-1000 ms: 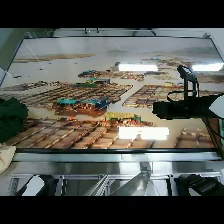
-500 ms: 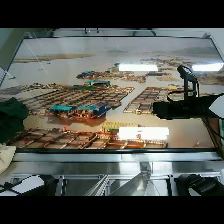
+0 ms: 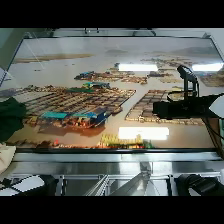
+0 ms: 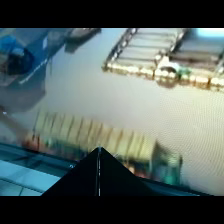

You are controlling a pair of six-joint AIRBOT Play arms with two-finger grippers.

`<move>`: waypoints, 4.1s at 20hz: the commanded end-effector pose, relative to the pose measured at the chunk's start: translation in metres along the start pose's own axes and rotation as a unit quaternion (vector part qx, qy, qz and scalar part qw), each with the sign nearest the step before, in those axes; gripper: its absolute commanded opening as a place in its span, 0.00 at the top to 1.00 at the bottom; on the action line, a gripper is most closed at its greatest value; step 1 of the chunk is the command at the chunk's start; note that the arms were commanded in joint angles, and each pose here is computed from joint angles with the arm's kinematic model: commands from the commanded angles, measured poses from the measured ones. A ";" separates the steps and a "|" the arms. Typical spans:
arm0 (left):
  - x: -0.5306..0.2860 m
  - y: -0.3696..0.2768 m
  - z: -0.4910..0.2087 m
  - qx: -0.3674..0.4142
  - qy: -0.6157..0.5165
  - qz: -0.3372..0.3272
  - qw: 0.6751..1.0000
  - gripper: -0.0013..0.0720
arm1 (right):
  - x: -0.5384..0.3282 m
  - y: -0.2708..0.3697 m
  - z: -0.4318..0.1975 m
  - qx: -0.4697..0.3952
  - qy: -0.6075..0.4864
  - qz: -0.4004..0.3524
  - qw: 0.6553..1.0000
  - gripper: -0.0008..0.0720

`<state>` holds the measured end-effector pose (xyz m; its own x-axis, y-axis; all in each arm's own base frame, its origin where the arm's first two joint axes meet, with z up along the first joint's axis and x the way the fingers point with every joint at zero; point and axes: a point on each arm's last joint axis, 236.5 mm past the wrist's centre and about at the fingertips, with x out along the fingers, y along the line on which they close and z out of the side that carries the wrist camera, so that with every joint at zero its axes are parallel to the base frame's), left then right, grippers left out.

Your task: Fold the shirts.

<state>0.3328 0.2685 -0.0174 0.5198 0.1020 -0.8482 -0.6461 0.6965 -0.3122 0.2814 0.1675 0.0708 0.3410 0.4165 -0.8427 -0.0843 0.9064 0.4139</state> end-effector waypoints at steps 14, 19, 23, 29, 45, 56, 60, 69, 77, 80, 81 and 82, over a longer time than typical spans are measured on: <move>-0.046 -0.229 -0.025 0.271 0.032 -0.127 0.954 0.95 | 0.000 0.000 0.001 0.000 -0.002 0.001 1.000 0.95; -0.068 -0.096 -0.004 0.173 0.057 -0.015 0.983 0.93 | 0.000 0.000 0.000 0.000 -0.001 0.000 1.000 0.95; -0.085 0.018 0.004 0.060 0.018 0.050 0.997 0.00 | 0.000 0.000 0.001 0.000 -0.002 0.001 1.000 0.95; -0.020 0.082 -0.006 -0.009 0.075 0.062 0.995 0.00 | 0.000 0.000 0.000 0.000 -0.001 0.000 1.000 0.95; 0.069 -0.146 -0.017 0.141 0.176 -0.186 0.956 0.97 | 0.000 0.000 0.001 0.000 -0.002 0.001 1.000 0.95; -0.154 -0.447 -0.227 0.435 0.219 -0.418 0.767 0.95 | 0.000 0.000 0.002 0.000 -0.005 0.001 1.000 0.95; -0.140 -0.464 -0.327 0.453 0.262 -0.422 0.740 0.92 | 0.000 0.000 0.002 -0.002 -0.005 -0.001 1.000 0.95; -0.130 -0.406 -0.346 0.428 0.379 -0.371 0.732 0.01 | 0.006 -0.017 0.001 -0.090 0.009 -0.033 0.995 0.62; -0.053 -0.381 -0.412 0.403 0.353 -0.332 0.776 0.04 | 0.113 0.028 -0.015 -0.109 0.105 0.122 0.981 0.35; -0.042 -0.383 -0.422 0.418 0.332 -0.334 0.777 0.05 | 0.143 0.025 -0.029 -0.092 0.142 0.141 0.975 0.35; -0.039 -0.382 -0.426 0.419 0.334 -0.331 0.777 0.30 | 0.148 0.024 -0.032 -0.090 0.148 0.142 0.975 0.35; -0.035 -0.381 -0.428 0.420 0.337 -0.328 0.776 0.75 | 0.152 0.022 -0.033 -0.088 0.152 0.141 0.974 0.36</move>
<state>0.3178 -0.3006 -0.0365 -0.0390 -0.6816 -0.7307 0.3551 0.6740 -0.6477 0.3005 0.2413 -0.0424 0.0307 0.5942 -0.8037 -0.3112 0.7698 0.5573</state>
